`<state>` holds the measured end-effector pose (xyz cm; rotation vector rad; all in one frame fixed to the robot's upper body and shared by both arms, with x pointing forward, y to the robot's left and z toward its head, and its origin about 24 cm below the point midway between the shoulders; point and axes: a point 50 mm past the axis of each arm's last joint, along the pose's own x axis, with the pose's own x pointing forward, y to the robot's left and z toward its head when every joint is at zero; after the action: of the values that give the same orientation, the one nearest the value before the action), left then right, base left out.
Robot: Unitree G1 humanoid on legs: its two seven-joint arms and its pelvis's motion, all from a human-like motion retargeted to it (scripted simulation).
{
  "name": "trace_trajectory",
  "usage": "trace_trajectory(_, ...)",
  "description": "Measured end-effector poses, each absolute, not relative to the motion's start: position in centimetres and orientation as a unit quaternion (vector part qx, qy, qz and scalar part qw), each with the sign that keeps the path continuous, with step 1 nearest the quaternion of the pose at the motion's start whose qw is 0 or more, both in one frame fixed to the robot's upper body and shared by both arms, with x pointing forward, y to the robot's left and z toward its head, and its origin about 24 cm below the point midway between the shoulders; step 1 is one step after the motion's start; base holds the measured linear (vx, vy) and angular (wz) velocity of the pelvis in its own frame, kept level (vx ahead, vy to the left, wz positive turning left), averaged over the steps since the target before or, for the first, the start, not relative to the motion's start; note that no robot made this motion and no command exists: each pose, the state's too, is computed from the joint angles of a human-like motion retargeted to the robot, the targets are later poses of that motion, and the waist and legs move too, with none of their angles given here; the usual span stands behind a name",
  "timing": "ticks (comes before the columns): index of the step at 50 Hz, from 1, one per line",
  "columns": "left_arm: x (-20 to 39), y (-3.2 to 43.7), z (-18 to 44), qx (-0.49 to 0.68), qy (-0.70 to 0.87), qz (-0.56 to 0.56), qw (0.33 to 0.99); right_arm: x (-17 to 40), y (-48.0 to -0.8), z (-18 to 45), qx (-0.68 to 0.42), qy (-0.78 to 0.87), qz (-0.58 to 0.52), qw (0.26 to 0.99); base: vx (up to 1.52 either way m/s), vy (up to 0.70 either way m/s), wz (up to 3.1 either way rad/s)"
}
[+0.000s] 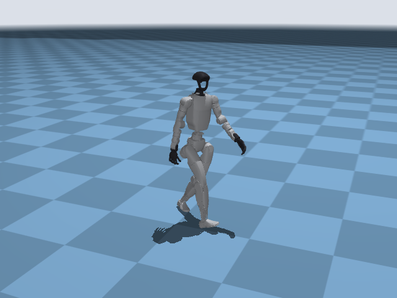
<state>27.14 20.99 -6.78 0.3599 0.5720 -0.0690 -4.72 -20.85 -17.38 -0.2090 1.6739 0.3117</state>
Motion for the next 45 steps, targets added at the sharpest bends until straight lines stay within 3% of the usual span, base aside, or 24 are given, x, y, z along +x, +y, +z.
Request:
trace_trajectory(5,20.3,21.8,-12.0,0.144,0.41,-0.022,0.9,-2.2,-22.5,-17.3,-0.116,0.715,0.101,0.682,0.6,0.06,1.29)
trace_trajectory(10,8.5,21.9,-16.7,0.105,0.592,-0.027,0.799,3.1,-24.6,-16.8,-0.155,0.652,0.046,0.74,0.58,0.02,1.52)
trace_trajectory(15,0.4,23.1,-17.3,0.084,0.682,-0.019,0.726,11.0,-26.4,-14.8,-0.193,0.549,-0.008,0.813,0.59,-0.02,1.64)
trace_trajectory(25,-8.1,23.0,-16.4,0.009,0.729,0.058,0.681,22.0,-28.6,-8.1,-0.186,0.333,-0.12,0.917,0.7,0.05,1.23)
trace_trajectory(30,-9.0,21.1,-16.6,-0.024,0.739,0.051,0.671,23.6,-27.6,-6.9,-0.183,0.292,-0.1,0.933,0.71,0.15,0.98)
trace_trajectory(36,-7.1,20.6,-17.1,-0.043,0.731,0.05,0.679,19.6,-25.2,-10.5,-0.148,0.367,-0.046,0.917,0.76,0.15,0.99)
trace_trajectory(40,-1.8,22.0,-17.4,-0.028,0.686,0.049,0.726,15.0,-23.2,-13.7,-0.096,0.458,0.0,0.884,0.7,0.05,1.44)
trace_trajectory(45,9.8,24.0,-15.8,0.056,0.555,0.029,0.829,9.1,-21.8,-16.3,-0.074,0.557,0.038,0.826,0.7,0.0,1.32)
